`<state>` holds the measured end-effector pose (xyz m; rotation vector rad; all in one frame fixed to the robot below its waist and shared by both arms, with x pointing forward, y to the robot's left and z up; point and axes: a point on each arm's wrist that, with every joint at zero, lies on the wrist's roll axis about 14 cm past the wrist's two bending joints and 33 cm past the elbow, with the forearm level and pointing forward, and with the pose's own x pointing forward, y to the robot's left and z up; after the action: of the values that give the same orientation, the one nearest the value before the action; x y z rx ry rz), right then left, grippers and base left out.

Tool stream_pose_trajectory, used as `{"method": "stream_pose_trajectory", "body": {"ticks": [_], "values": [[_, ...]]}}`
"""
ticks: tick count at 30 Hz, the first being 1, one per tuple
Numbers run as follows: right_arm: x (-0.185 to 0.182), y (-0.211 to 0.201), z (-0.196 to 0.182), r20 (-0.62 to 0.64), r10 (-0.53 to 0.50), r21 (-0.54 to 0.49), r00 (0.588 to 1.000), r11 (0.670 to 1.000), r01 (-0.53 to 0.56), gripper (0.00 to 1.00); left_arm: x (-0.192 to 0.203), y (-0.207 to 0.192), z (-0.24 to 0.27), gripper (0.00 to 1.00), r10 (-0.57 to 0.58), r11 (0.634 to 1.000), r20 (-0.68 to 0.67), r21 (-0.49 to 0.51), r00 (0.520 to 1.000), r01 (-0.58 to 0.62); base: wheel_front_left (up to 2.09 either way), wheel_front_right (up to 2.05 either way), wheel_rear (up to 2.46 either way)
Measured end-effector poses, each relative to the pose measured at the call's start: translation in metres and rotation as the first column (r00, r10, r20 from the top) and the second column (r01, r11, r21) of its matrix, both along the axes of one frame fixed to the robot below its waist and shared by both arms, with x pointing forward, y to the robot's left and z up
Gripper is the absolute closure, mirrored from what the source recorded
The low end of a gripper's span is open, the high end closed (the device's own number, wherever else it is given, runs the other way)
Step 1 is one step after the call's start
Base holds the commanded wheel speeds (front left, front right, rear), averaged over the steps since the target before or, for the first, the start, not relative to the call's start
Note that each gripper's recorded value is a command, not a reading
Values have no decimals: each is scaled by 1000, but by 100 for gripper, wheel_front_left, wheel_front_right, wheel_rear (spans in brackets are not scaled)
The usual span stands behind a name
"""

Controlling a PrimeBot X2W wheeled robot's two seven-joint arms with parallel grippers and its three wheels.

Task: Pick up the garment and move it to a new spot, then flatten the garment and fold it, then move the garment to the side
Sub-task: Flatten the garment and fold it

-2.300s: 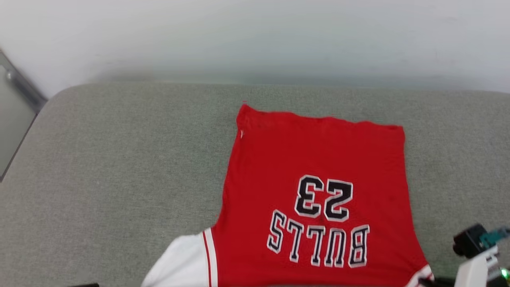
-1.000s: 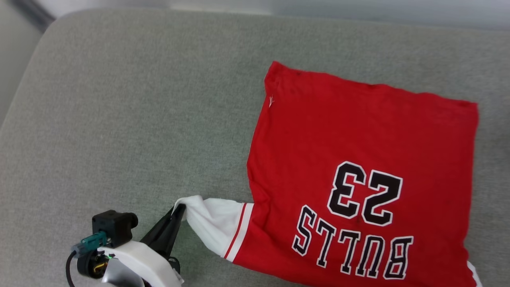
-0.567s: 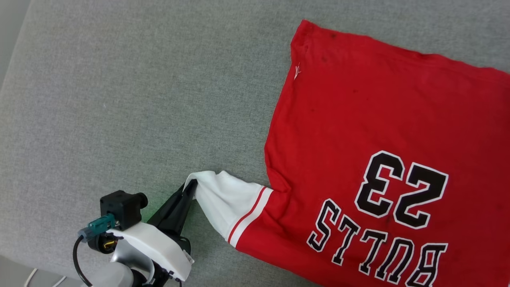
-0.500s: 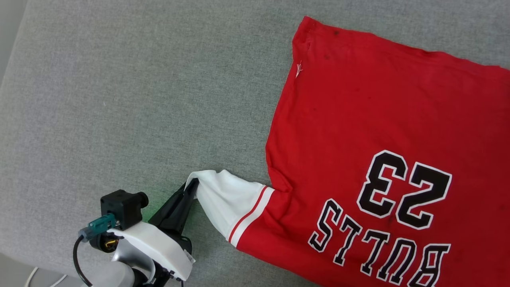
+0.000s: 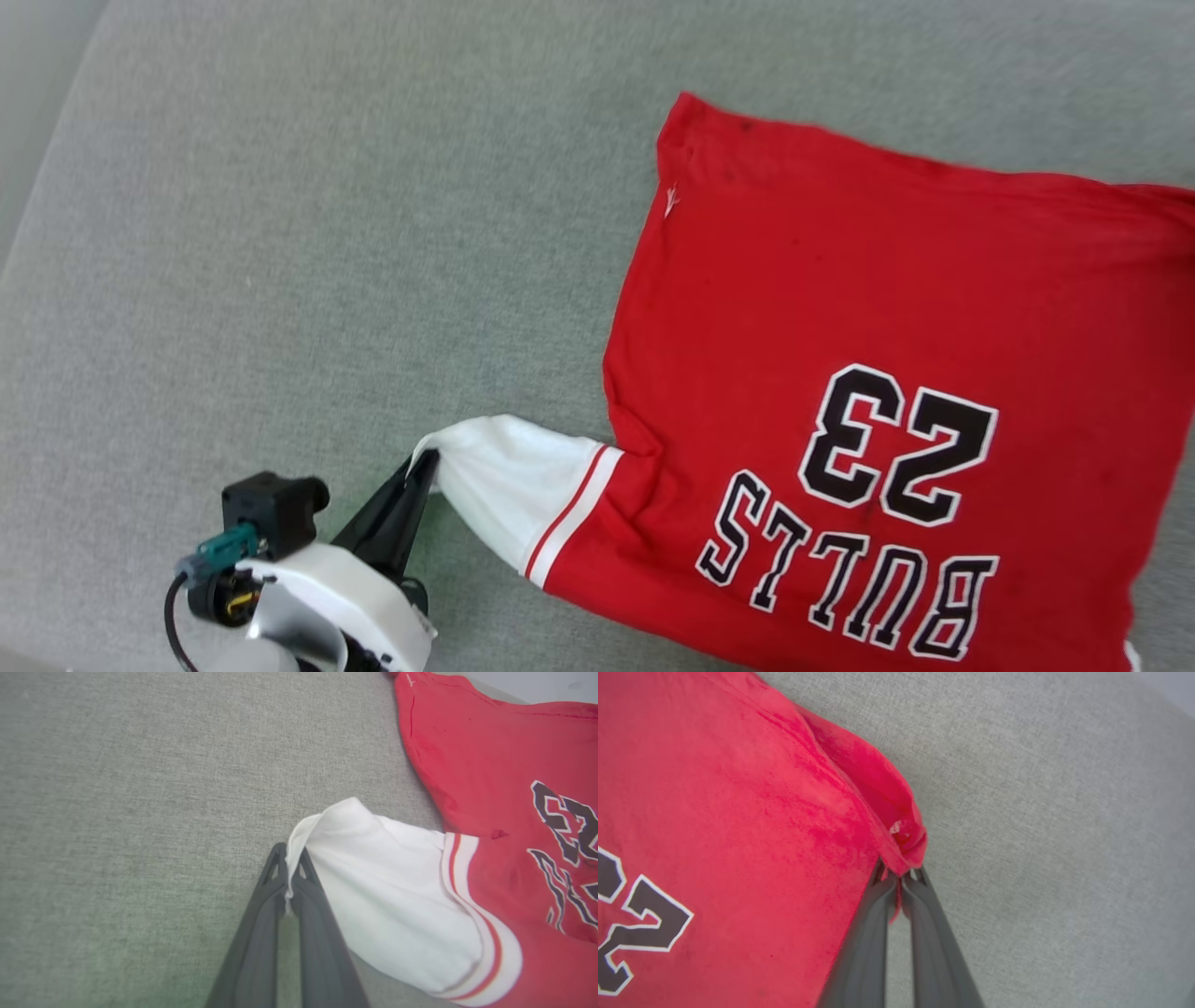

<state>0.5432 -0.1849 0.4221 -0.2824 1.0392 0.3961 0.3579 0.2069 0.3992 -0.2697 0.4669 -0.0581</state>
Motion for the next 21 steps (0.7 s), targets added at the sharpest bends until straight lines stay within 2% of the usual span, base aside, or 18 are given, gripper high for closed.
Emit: {"method": "stream_pose_trajectory", "body": {"ticks": [9, 15, 21], "values": [[-68, -51, 36, 49, -15, -16, 999, 1000, 16, 100, -14, -8, 17, 100, -17, 1000, 35, -13, 999, 18, 0, 0, 0], [-154, -92, 6, -97, -95, -41, 991, 995, 91, 100, -18, -14, 25, 100, -41, 999, 54, -14, 998, 42, 0, 0, 0], [-239, -109, -39, -286, -168, -54, 943, 986, 159, 100, -18, -19, 26, 100, -56, 998, 52, -22, 997, 57, 0, 0, 0]]}}
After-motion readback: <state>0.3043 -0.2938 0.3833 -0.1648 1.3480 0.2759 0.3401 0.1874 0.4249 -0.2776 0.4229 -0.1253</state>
